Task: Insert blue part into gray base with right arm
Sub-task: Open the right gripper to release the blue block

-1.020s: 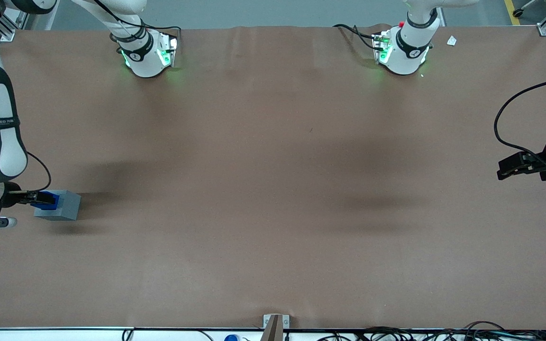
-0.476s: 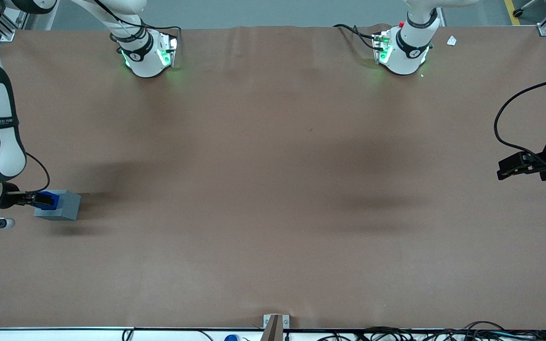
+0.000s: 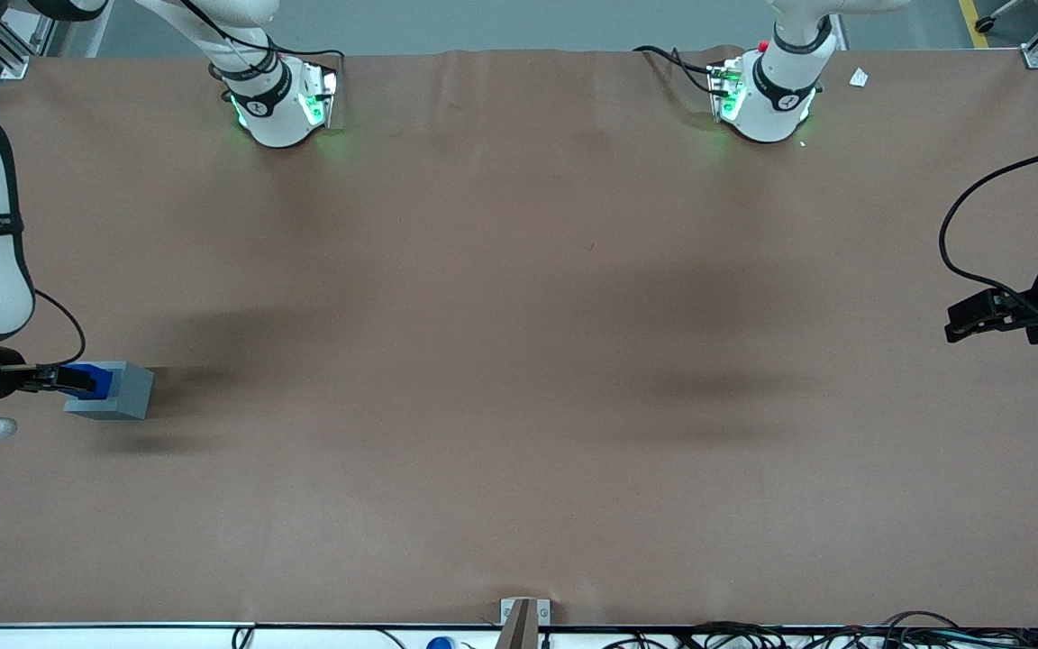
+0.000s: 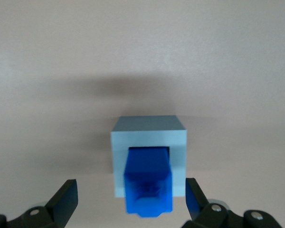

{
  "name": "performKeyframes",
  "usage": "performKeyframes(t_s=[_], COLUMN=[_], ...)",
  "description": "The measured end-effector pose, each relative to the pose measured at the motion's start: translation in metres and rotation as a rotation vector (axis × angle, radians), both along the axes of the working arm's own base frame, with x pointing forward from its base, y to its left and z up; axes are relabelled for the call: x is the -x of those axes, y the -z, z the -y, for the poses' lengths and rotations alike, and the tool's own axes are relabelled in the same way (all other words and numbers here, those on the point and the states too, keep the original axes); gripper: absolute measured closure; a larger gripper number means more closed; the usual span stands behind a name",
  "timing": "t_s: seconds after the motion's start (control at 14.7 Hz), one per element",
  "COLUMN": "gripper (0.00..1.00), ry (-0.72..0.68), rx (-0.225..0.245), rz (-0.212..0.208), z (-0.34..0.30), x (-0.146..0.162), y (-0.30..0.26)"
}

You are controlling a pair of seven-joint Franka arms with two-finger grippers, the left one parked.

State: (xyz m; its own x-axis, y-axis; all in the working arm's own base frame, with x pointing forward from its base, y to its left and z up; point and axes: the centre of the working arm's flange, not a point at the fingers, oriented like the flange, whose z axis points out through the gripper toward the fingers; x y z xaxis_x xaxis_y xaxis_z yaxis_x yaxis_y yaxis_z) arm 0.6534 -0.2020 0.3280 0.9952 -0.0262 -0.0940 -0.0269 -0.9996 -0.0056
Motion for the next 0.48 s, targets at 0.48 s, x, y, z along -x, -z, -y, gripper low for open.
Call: performKeyframes(t_s=[0.48], gripper=[0.00], ry=[0.065], rx=[0.006], rz=[-0.002], z=[-0.074], x=[-0.008], y=[-0.063])
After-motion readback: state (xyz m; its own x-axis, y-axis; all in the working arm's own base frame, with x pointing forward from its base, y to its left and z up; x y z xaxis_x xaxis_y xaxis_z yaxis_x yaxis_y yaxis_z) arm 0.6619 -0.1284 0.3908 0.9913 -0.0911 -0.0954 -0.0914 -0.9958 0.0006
